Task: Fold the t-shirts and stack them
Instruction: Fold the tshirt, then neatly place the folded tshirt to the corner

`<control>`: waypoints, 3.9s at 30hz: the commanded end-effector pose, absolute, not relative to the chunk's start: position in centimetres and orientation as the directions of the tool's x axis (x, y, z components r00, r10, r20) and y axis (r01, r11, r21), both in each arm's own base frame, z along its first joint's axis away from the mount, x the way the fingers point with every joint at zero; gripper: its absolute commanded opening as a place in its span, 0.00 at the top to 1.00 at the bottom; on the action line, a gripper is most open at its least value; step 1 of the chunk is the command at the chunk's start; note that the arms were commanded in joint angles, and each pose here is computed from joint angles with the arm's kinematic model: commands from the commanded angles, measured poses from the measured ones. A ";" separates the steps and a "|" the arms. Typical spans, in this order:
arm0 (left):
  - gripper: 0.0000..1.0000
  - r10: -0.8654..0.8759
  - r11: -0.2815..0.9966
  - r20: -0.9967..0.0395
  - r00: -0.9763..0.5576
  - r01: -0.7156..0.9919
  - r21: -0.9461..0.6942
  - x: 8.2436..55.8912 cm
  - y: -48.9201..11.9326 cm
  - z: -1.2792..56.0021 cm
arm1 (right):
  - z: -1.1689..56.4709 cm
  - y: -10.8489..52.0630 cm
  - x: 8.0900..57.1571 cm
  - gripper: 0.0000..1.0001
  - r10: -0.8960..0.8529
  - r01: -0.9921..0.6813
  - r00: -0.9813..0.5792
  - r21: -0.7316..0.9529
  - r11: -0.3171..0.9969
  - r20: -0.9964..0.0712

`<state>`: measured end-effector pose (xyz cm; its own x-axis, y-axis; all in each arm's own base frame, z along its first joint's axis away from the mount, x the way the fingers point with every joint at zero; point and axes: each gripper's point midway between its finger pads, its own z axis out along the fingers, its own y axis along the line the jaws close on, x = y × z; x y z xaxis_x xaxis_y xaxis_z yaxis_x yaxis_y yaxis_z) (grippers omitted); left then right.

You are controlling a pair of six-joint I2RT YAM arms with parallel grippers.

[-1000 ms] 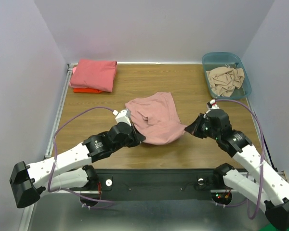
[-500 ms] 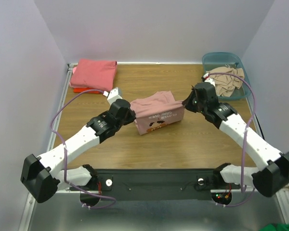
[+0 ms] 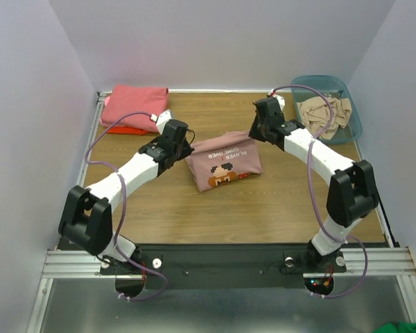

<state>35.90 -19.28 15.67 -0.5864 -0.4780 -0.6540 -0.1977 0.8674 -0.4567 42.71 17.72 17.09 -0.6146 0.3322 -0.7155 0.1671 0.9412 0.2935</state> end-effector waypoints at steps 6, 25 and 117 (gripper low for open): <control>1.00 -0.466 0.882 -0.661 -0.589 -0.248 -0.400 41.0 -17.9 13.9 | 15.6 17.2 49.1 0.99 0.306 0.125 -0.587 0.289 0.949 -0.750; 0.02 -0.432 0.876 -0.569 -0.700 -0.174 -0.450 38.2 -19.1 10.3 | 14.6 15.6 42.5 0.00 0.333 0.104 -0.656 0.355 0.929 -0.678; 1.00 0.402 0.859 -0.827 -0.394 -0.150 0.489 62.1 5.3 31.1 | 3.5 8.9 26.7 0.00 0.312 0.227 -0.768 0.219 0.949 -0.559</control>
<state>60.27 2.82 30.04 -0.4416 0.4113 -0.7974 -0.0588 0.8735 0.4832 25.40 8.53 2.89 -0.7883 0.2992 -0.5377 0.2212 0.9532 0.2061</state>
